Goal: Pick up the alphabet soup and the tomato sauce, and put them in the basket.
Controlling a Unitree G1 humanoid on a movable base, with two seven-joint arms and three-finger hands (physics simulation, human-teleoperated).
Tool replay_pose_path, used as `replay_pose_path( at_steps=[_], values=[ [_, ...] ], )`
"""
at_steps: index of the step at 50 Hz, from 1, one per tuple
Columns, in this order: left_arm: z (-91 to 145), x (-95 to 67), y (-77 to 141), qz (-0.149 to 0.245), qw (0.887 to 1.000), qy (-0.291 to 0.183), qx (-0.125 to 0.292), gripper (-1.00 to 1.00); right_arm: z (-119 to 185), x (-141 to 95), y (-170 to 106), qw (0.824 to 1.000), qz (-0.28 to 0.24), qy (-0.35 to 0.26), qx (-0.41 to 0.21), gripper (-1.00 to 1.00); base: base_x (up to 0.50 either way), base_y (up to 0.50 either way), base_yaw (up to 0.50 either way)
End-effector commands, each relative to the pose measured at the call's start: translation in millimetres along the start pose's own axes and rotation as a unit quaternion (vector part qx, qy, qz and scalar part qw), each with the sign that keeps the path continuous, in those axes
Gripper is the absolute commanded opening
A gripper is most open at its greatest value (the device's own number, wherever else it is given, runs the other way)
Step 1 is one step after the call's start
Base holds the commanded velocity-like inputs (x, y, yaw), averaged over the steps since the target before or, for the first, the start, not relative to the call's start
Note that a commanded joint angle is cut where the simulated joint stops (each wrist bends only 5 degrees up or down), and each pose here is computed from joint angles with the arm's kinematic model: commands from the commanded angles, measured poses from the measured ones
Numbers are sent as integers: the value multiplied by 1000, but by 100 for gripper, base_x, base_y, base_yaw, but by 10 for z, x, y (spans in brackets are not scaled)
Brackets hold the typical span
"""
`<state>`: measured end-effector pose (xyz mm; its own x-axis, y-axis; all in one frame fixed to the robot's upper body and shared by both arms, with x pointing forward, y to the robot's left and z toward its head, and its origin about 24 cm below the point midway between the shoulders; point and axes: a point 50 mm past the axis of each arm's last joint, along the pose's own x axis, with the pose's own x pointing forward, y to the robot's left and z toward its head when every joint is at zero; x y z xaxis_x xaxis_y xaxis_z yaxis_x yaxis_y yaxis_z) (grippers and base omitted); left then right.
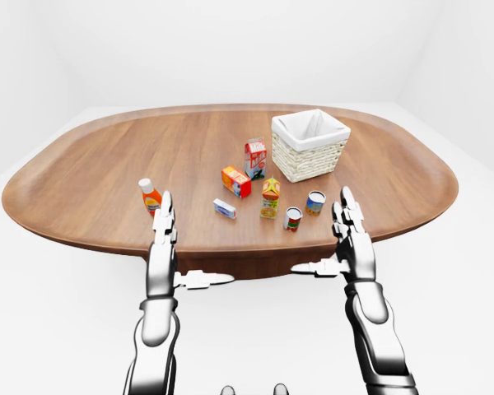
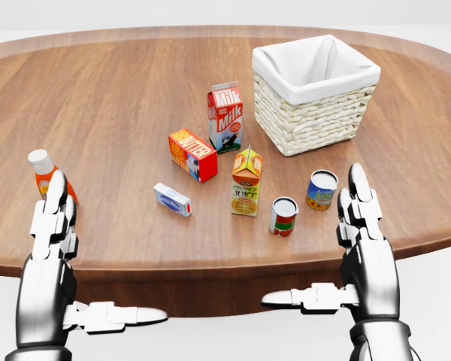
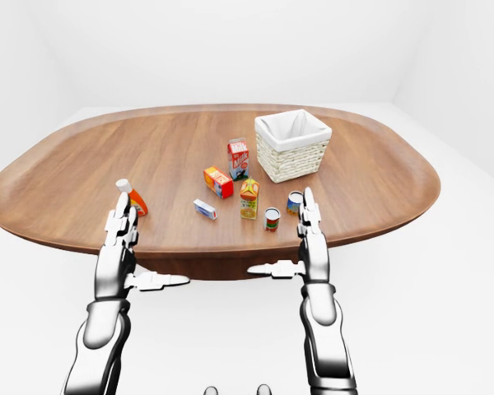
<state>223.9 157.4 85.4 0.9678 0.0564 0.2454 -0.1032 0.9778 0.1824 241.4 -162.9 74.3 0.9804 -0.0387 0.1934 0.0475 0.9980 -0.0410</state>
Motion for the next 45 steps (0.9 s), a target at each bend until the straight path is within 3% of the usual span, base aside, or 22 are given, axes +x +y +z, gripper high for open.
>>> replay_pose_path(
  at_steps=[1, 18, 45],
  values=[
    [16, -13, -3, 0, 1000, -3, 5, 100, 4, -11, 3, 1000, 1, -1, -2, 100, 0, 0, 0],
    [-5, -14, -11, -3, 1000, 2, 5, 100, -19, -19, 4, 1000, 3, 5, -2, 100, 14, 0, 0],
    [-40, 2, -16, -7, 1000, 8, -2, 100, -35, -14, 10, 1000, 5, 8, -3, 100, 29, 0, 0]
  ],
)
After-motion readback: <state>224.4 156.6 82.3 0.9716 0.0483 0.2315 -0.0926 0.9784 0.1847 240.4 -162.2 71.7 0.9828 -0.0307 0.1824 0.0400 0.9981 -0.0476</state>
